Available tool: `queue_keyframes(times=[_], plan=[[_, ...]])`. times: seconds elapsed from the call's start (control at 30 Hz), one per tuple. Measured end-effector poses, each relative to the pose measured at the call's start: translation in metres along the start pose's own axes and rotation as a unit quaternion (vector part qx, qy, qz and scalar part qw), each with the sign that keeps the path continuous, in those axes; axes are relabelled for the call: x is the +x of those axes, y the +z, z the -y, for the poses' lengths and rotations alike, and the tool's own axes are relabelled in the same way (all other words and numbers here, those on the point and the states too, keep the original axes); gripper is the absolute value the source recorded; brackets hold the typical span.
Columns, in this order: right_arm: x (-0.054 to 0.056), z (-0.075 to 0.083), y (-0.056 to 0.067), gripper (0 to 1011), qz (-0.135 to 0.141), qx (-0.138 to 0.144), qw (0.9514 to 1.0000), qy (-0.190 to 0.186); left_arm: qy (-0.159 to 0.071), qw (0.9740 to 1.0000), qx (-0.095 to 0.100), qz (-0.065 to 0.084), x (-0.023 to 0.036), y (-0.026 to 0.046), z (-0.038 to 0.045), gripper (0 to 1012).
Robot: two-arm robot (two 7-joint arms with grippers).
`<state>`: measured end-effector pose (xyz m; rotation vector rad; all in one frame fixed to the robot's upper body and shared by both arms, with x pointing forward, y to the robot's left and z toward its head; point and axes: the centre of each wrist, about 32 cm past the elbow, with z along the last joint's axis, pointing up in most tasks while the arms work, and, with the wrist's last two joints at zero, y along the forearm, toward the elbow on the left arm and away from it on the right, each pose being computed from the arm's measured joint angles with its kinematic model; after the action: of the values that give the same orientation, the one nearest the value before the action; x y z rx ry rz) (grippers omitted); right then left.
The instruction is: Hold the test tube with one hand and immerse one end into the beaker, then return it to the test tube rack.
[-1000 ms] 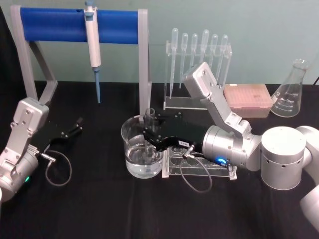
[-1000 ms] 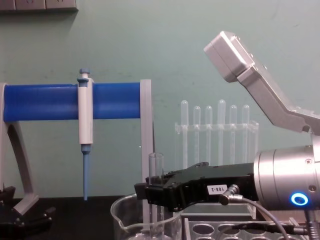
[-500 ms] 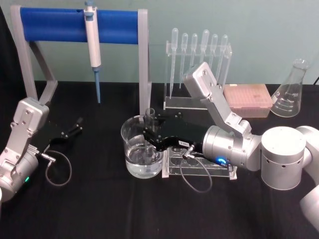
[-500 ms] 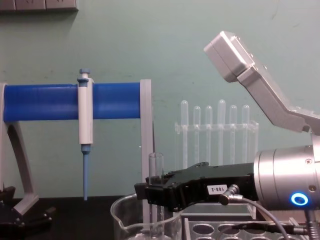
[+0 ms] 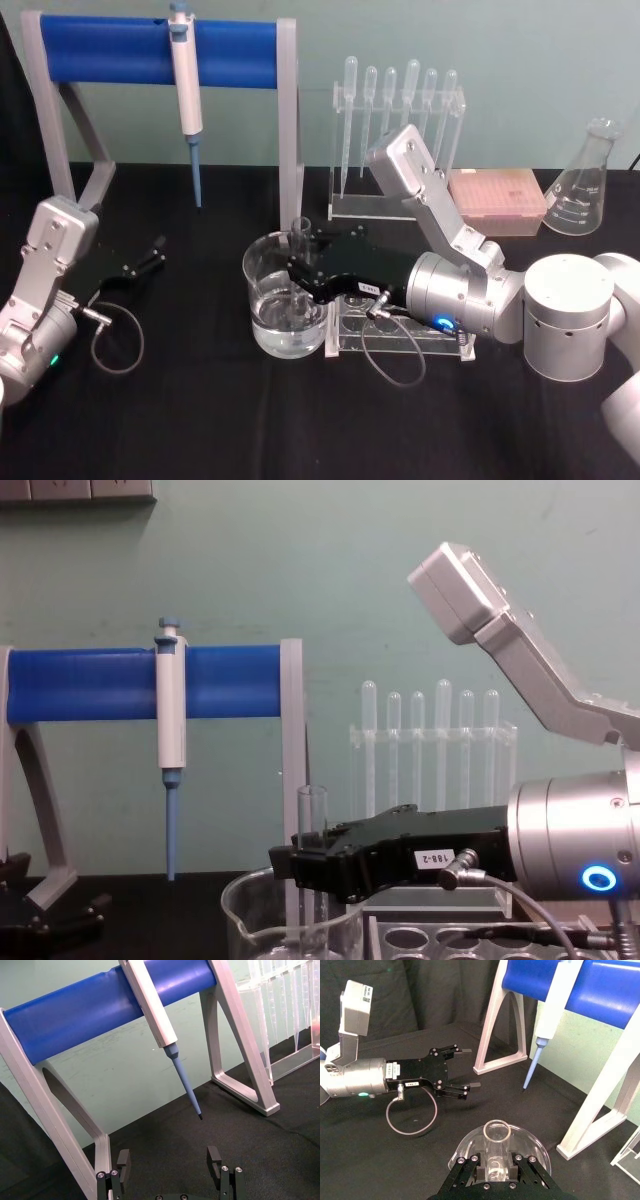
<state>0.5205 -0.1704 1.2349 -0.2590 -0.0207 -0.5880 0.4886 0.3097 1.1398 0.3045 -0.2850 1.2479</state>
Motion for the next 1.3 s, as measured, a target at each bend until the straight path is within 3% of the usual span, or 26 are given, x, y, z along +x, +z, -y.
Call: queue_keyframes(times=[1.3], plan=[[0.0, 0.0, 0.0, 228, 0.0, 0.0, 1.0, 0.0, 0.0, 1.0, 0.0, 0.0, 0.0, 0.0, 0.0, 1000]])
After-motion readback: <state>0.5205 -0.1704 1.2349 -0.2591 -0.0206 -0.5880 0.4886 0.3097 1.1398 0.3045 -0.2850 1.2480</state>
